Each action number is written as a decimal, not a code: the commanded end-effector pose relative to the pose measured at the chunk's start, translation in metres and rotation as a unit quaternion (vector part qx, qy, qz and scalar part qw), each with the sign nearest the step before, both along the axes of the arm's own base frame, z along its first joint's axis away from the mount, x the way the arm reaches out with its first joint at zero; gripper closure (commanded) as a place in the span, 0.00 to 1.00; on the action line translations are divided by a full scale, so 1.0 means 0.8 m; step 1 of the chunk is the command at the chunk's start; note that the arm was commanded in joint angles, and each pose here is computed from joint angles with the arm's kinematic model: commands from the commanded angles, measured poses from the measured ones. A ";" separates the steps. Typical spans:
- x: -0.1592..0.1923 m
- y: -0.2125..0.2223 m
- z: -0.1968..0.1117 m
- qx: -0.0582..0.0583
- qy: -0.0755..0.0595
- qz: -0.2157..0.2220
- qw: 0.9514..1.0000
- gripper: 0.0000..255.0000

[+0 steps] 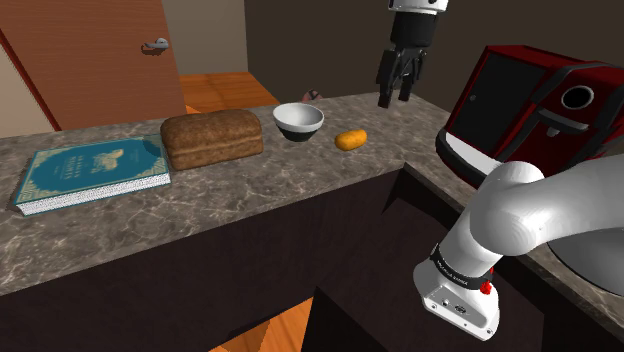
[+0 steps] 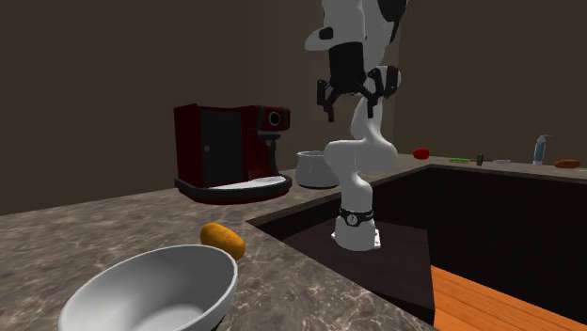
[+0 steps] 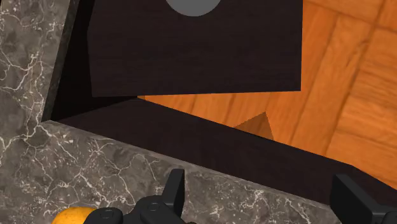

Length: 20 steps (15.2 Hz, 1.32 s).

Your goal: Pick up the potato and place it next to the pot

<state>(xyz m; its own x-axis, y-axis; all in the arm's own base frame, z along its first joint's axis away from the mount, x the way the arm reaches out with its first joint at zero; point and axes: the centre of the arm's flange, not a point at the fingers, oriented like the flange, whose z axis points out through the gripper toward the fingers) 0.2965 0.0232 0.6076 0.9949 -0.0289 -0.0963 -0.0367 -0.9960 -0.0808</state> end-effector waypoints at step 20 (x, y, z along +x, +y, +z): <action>0.093 -0.220 -0.178 0.002 -0.018 0.365 0.931 0.00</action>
